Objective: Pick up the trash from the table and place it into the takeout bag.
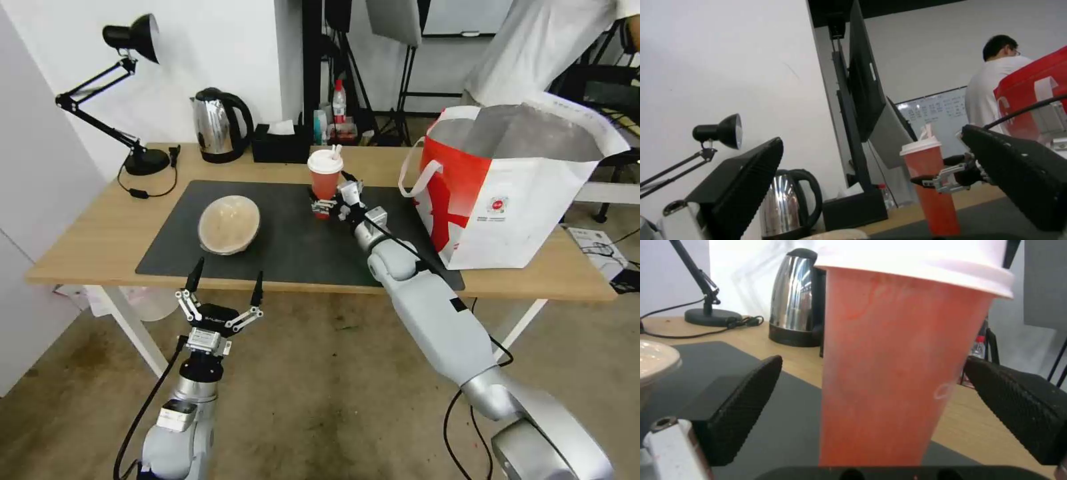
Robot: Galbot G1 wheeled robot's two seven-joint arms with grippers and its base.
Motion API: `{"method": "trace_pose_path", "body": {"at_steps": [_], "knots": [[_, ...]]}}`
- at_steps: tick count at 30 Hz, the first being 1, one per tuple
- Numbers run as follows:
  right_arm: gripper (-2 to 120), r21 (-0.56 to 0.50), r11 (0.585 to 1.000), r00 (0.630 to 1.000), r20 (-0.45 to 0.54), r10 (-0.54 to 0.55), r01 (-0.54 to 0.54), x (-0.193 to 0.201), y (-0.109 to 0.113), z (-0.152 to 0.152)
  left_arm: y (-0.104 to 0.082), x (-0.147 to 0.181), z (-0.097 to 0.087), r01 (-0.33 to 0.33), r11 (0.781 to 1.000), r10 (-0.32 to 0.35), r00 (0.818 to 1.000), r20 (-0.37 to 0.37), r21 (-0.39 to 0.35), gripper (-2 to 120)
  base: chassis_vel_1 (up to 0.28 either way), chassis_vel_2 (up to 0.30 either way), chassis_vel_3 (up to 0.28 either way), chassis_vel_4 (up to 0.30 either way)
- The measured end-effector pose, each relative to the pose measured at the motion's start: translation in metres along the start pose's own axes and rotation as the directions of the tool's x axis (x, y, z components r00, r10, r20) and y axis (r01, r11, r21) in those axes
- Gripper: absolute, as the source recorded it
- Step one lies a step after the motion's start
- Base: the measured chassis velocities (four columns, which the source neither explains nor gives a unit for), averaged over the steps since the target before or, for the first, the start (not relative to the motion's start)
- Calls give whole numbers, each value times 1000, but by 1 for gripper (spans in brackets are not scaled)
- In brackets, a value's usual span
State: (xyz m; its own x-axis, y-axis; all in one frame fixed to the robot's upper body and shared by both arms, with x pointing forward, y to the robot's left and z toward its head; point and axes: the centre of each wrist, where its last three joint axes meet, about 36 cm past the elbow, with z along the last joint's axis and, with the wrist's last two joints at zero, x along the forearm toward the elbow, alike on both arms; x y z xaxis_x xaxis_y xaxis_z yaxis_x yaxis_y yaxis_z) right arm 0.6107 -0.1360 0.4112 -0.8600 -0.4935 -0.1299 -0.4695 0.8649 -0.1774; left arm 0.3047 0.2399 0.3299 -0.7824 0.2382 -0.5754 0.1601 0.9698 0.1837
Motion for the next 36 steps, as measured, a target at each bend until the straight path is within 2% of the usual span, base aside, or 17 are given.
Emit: {"method": "trace_pose_path", "body": {"at_steps": [31,36], "knots": [[100,5,1000,1000,-2,14,-14,-25,-5,8,-1,4,2,-1,1000,1,1000,-12,1,100,0,0,0,0],[96,15,1000,1000,-6,18,-18,-25,-7,9,-1,4,2,-1,1000,1,1000,-13,1,100,0,0,0,0]]}}
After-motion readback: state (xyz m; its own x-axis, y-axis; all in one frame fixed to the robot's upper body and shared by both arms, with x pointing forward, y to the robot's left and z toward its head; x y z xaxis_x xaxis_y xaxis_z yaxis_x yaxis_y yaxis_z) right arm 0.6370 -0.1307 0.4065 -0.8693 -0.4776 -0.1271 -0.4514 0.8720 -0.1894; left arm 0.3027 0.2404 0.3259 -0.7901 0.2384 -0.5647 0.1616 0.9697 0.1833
